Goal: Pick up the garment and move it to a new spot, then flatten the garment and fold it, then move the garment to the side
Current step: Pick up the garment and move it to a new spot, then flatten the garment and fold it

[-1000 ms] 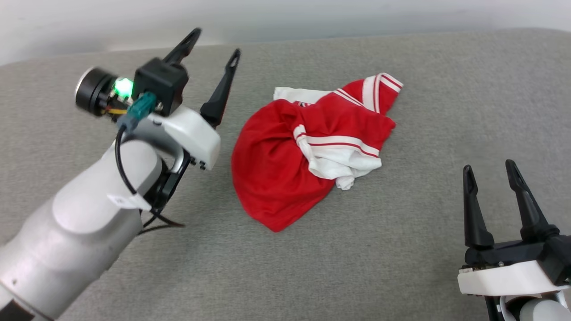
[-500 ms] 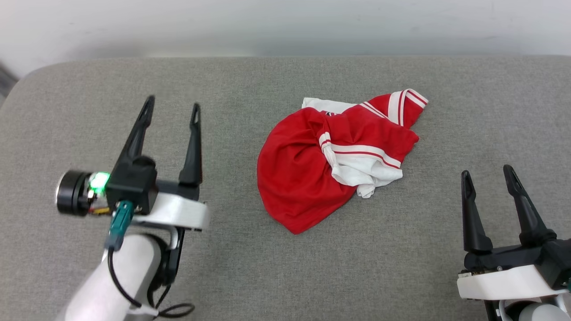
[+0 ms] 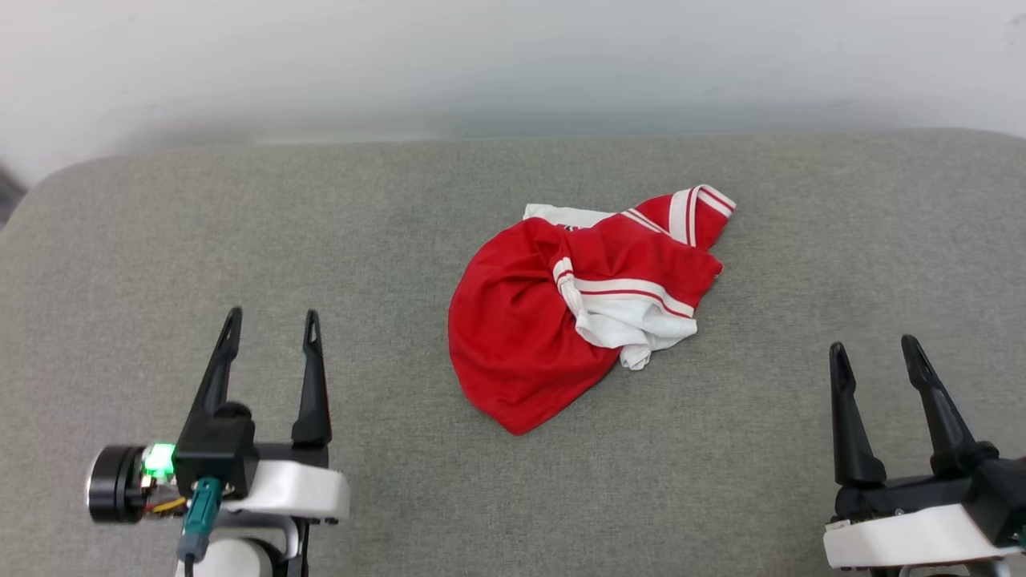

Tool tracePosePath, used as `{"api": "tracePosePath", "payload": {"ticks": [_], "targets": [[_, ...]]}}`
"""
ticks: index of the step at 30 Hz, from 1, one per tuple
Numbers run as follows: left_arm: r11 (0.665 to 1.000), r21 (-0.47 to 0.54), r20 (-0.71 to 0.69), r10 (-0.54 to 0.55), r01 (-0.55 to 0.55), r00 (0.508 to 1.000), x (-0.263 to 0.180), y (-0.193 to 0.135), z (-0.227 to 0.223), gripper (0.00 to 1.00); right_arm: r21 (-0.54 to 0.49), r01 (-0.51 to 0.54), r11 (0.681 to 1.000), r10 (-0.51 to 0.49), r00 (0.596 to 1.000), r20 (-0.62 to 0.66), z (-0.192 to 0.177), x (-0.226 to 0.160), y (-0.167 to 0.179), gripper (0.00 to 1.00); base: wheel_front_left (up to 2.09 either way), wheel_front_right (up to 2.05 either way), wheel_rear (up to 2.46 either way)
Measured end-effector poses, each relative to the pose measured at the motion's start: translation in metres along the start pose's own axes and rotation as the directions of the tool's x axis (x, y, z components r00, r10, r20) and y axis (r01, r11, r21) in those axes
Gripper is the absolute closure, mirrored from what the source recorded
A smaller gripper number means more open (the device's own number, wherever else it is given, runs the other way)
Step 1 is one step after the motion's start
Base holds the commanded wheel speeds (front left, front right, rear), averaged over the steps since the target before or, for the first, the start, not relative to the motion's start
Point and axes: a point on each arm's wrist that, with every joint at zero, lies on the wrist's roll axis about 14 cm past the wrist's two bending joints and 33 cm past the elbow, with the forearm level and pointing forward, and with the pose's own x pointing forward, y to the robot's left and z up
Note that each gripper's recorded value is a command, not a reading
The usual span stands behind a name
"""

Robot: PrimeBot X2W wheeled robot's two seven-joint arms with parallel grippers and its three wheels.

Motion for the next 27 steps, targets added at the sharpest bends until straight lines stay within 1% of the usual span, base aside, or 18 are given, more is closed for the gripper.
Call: {"api": "tracePosePath", "payload": {"ticks": [5, 13, 27], "targets": [[1.000, -0.006, -0.030, -0.004, 0.003, 1.000, -0.015, -0.001, -0.007, 0.00, 0.012, 0.030, 0.999, -0.030, 1.000, -0.006, 0.001, -0.013, -0.008, 0.00, 0.00, 0.00, 0.00], [1.000, -0.027, -0.044, -0.015, 0.013, 0.999, -0.026, -0.004, -0.010, 0.00, 0.034, 0.067, 0.997, -0.066, 0.998, -0.020, 0.001, -0.032, -0.016, 0.00, 0.00, 0.00, 0.00], [0.998, -0.058, -0.063, -0.019, 0.016, 0.998, -0.038, -0.005, -0.013, 0.00, 0.052, 0.080, 0.995, -0.079, 0.997, -0.026, 0.001, -0.043, -0.018, 0.00, 0.00, 0.00, 0.00]]}}
